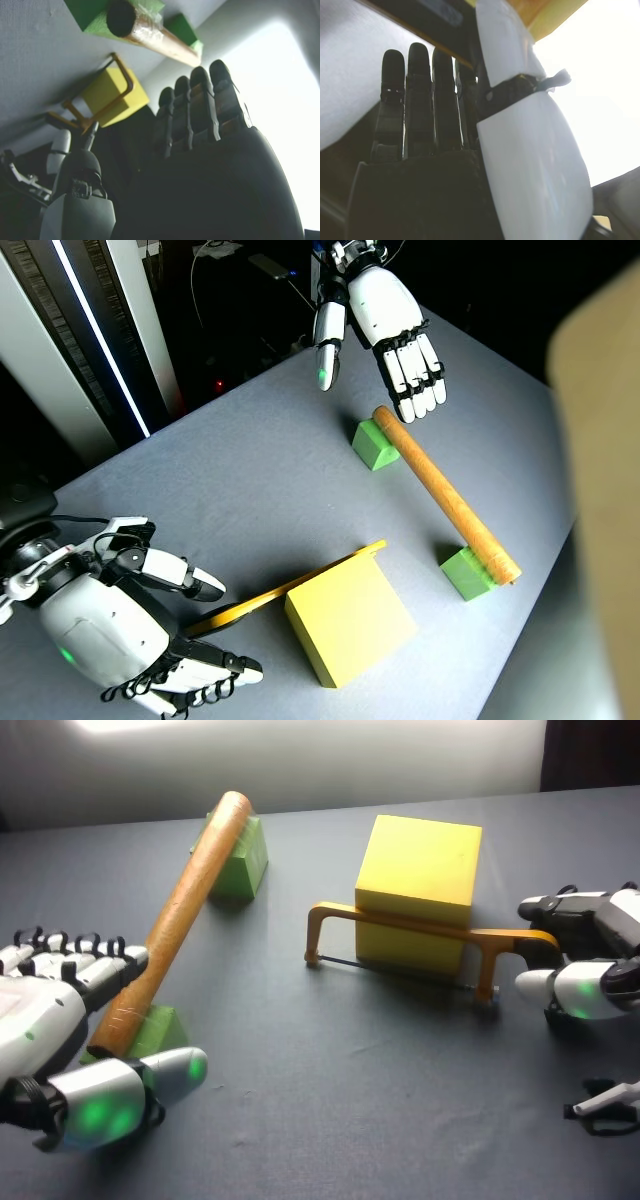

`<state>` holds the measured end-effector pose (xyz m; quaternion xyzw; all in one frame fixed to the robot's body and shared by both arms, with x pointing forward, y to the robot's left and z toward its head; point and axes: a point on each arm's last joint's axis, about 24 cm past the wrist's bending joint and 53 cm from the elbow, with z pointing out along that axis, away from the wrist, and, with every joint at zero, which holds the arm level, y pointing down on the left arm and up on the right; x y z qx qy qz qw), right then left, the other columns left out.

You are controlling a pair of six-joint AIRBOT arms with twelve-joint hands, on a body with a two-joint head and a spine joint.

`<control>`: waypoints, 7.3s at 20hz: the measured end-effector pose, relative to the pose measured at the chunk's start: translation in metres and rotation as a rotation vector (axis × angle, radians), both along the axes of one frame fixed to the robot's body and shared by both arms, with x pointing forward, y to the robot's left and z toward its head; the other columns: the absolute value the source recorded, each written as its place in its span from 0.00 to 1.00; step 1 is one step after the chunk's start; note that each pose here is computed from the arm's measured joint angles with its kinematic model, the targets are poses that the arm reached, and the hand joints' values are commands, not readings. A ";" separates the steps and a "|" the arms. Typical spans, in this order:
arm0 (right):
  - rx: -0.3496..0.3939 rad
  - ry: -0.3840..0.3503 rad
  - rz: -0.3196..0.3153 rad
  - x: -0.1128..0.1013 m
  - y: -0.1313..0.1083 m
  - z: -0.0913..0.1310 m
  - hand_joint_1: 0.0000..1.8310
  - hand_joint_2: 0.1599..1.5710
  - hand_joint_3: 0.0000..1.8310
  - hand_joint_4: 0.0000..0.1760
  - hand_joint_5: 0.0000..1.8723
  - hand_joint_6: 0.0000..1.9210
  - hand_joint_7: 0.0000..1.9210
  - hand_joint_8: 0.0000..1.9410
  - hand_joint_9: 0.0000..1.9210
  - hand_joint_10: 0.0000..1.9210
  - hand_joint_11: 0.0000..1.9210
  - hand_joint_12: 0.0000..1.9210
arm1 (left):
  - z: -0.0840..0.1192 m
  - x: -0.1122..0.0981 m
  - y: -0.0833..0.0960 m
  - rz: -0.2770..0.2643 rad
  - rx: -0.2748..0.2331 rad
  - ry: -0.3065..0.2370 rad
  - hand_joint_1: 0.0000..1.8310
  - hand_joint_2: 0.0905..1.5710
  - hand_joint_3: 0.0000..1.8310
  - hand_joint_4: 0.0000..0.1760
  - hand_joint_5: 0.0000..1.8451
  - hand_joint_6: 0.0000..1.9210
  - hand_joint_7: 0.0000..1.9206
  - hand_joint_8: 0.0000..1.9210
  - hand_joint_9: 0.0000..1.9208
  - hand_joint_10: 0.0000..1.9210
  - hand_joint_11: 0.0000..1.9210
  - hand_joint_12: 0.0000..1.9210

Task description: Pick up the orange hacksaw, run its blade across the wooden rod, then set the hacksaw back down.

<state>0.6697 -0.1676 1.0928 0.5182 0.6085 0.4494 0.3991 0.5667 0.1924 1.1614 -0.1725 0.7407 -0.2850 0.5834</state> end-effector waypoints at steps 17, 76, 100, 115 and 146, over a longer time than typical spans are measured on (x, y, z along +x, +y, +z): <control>0.034 0.006 0.002 0.012 0.018 -0.006 0.62 0.65 0.00 0.00 0.33 0.01 0.34 0.01 0.34 0.01 0.15 0.49 | -0.025 -0.011 -0.013 -0.046 -0.024 0.048 0.00 0.74 0.00 0.00 0.12 0.00 0.12 0.00 0.10 0.00 0.00 0.19; -0.142 -0.400 0.196 0.040 0.209 0.162 0.67 0.66 0.00 0.03 0.51 0.54 0.58 0.40 0.65 0.00 0.47 0.38 | -0.037 -0.008 -0.008 -0.024 -0.054 0.063 0.00 0.75 0.00 0.00 0.08 0.00 0.08 0.00 0.07 0.00 0.00 0.13; -0.227 -0.441 0.328 0.038 0.220 0.159 0.67 0.67 0.00 0.06 0.51 0.55 0.57 0.41 0.66 0.01 0.48 0.37 | -0.037 -0.006 -0.009 -0.021 -0.054 0.056 0.00 0.74 0.00 0.00 0.10 0.00 0.10 0.00 0.08 0.00 0.00 0.18; -0.216 -0.440 0.308 0.029 0.170 0.176 0.67 0.67 0.00 0.04 0.50 0.55 0.57 0.41 0.66 0.00 0.48 0.37 | -0.037 -0.005 -0.009 -0.022 -0.055 0.056 0.00 0.73 0.00 0.00 0.10 0.00 0.11 0.00 0.10 0.00 0.00 0.20; -0.100 -0.003 0.086 -0.045 0.048 0.024 0.67 0.68 0.00 0.04 0.49 0.57 0.56 0.43 0.64 0.01 0.47 0.39 | -0.021 0.004 -0.002 -0.008 -0.067 0.037 0.00 0.73 0.00 0.00 0.10 0.00 0.09 0.00 0.08 0.00 0.00 0.17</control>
